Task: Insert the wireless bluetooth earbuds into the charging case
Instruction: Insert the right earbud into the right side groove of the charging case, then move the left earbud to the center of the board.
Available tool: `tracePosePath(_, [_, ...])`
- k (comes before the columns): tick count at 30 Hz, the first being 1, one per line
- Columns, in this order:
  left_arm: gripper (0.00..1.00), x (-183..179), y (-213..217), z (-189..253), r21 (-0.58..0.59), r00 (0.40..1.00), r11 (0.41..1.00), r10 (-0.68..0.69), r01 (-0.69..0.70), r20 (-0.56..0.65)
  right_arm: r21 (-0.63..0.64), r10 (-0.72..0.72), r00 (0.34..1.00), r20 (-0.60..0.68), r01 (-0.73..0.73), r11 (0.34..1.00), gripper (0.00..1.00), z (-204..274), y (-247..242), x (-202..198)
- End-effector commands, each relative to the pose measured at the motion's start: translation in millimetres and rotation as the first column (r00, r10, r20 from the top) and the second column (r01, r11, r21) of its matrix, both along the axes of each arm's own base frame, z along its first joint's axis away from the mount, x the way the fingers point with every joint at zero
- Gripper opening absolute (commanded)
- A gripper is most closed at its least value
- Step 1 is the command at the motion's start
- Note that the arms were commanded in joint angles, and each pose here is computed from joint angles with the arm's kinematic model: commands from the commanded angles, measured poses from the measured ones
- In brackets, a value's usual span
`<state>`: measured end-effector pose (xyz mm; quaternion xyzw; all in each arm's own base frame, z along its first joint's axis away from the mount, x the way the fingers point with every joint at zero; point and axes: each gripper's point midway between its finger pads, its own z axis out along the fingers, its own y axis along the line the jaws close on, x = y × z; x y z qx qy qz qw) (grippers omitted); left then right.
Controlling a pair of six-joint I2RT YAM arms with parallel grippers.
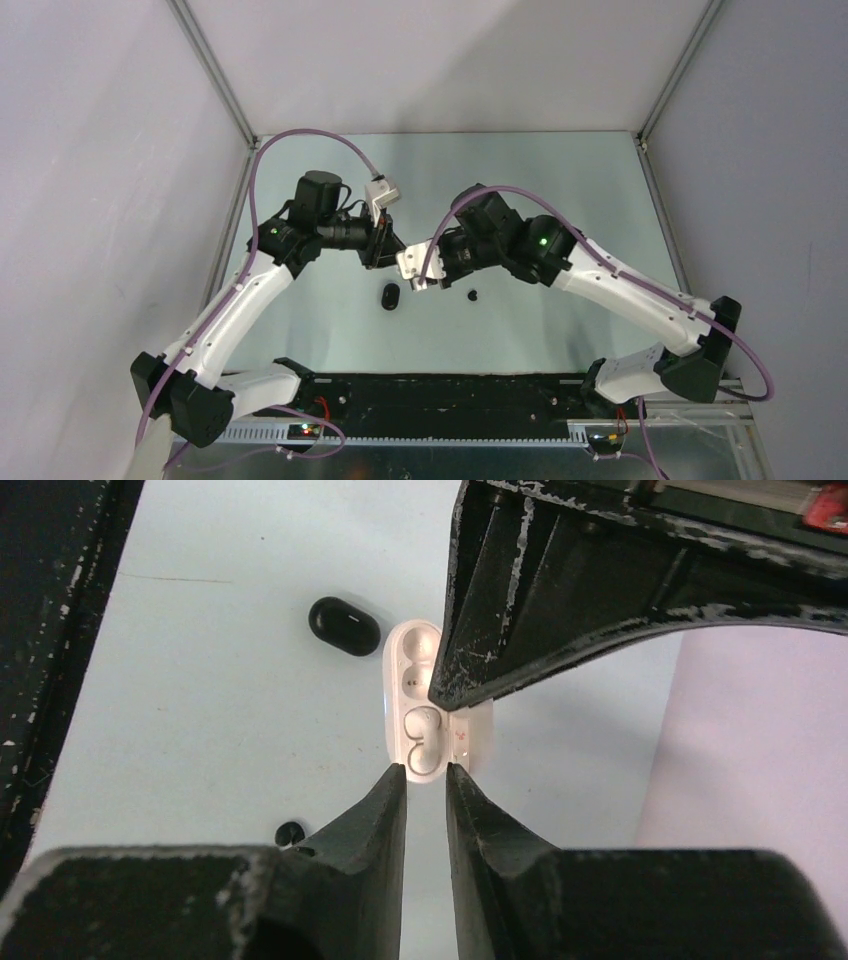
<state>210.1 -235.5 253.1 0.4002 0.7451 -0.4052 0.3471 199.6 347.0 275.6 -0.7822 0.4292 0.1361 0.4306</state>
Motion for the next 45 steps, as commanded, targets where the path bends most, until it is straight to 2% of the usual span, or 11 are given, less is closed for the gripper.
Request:
tracePosePath(1, [0.00, -3, -3, 10, -0.026, 0.998, 0.999, -0.026, 0.027, 0.049, 0.077, -0.014, 0.999, -0.030, 0.016, 0.997, 0.25, 32, -13, -14])
tracePosePath(5, [0.00, -2, -2, 10, -0.022, 0.998, 1.000, -0.021, 0.022, 0.057, 0.118, -0.047, 0.996, -0.072, 0.056, 0.991, 0.25, 41, -20, -11])
tracePosePath(8, [0.00, -1, 0, 10, -0.018, 0.998, 1.000, -0.013, 0.014, 0.068, 0.204, -0.094, 0.987, -0.134, 0.120, 0.971, 0.26, 58, -26, 3])
tracePosePath(11, [0.00, -2, 4, 12, -0.015, 0.996, 1.000, 0.006, -0.004, 0.086, 0.270, -0.167, 0.948, -0.272, 0.242, 0.932, 0.26, 66, -35, 26])
tracePosePath(15, [0.00, -3, 17, 15, -0.007, 0.994, 0.999, 0.044, -0.043, 0.101, 0.238, -0.234, 0.880, -0.414, 0.353, 0.905, 0.26, 44, -46, 58])
tracePosePath(19, [0.00, -1, 39, 10, 0.022, 0.989, 0.992, 0.119, -0.121, 0.089, 0.157, -0.248, 0.846, -0.473, 0.358, 0.921, 0.26, 3, -49, 83])
tracePosePath(24, [0.00, 3, 68, 0, 0.038, 0.969, 0.969, 0.243, -0.245, 0.051, 0.018, -0.220, 0.892, -0.395, 0.247, 0.969, 0.28, -58, -31, 100])
tracePosePath(26, [0.00, 4, 77, -3, 0.043, 0.958, 0.957, 0.284, -0.286, 0.035, -0.078, -0.239, 0.891, -0.386, 0.227, 0.971, 0.29, -98, -21, 110])
tracePosePath(30, [0.00, 5, 91, -9, 0.057, 0.936, 0.935, 0.350, -0.351, 0.023, -0.171, -0.320, 0.889, -0.326, 0.278, 0.945, 0.29, -139, 0, 137])
tracePosePath(35, [0.00, 5, 107, -11, 0.063, 0.903, 0.901, 0.429, -0.429, 0.024, -0.141, -0.427, 0.837, -0.342, 0.403, 0.904, 0.29, -151, 34, 167])
tracePosePath(45, [0.00, 7, 123, -8, 0.049, 0.856, 0.855, 0.517, -0.517, 0.010, -0.178, -0.483, 0.783, -0.392, 0.450, 0.875, 0.32, -185, 62, 179])
